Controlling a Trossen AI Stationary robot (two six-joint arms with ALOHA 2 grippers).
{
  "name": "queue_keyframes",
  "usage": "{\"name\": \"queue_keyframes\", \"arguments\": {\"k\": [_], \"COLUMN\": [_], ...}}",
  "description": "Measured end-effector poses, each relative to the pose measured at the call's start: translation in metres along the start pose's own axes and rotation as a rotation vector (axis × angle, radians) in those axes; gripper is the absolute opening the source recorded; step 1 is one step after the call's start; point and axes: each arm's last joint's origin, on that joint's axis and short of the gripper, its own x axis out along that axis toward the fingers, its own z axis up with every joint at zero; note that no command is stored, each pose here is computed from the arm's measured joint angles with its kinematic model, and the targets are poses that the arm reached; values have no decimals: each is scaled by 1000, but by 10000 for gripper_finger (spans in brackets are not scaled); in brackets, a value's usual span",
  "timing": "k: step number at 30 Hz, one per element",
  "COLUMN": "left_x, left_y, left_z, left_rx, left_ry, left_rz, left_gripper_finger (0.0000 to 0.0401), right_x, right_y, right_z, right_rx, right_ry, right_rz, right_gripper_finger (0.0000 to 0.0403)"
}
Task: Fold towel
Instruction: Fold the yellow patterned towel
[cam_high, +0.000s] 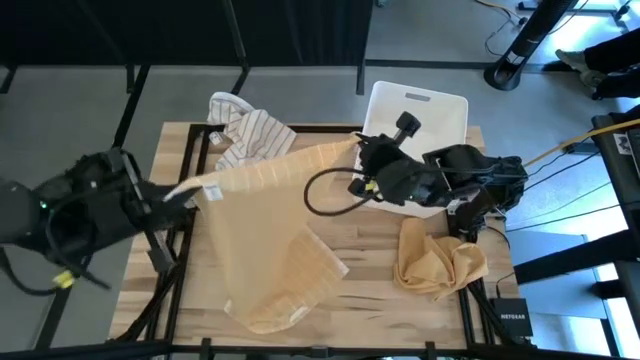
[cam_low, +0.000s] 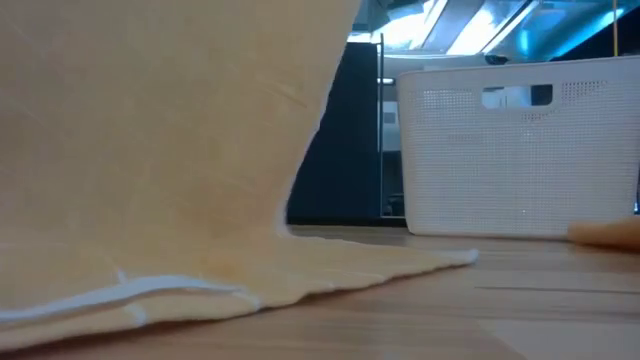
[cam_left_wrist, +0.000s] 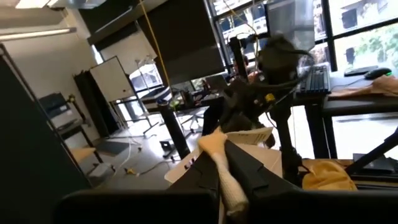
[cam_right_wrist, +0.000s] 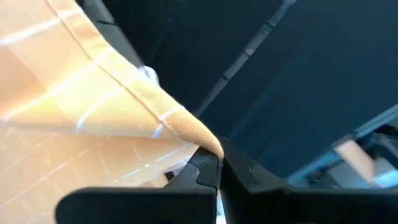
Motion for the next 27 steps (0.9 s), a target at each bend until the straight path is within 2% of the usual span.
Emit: {"name": "queue_keyframes", "arguments": {"k": [7, 9, 15, 18, 23, 27], "left_x": [4, 6, 21, 29, 46, 58], "left_y": [44, 53, 59, 65, 65, 57], "left_z": [-50, -54, -55, -58, -63, -75], "left_rx": [-117, -197, -29, 10, 188, 335], "left_ry": [6, 7, 38, 58, 115, 187], "left_rz": [26, 44, 134, 200, 299, 285], "left_gripper_finger": [3, 3, 3, 3, 3, 3], "right_x": [-16, -17, -9, 4, 32, 51], "right_y": [-20, -27, -40, -39, -35, -26], "right_z": [-11, -11, -12, -15, -25, -37], "right_rx": [48, 76, 79, 58, 11, -47], "right_ry": [0, -10, 5, 42, 129, 200], "right_rz": [-135, -173, -250, -282, -294, -279], "right_gripper_finger": [2, 2, 2, 2, 1, 1]}}
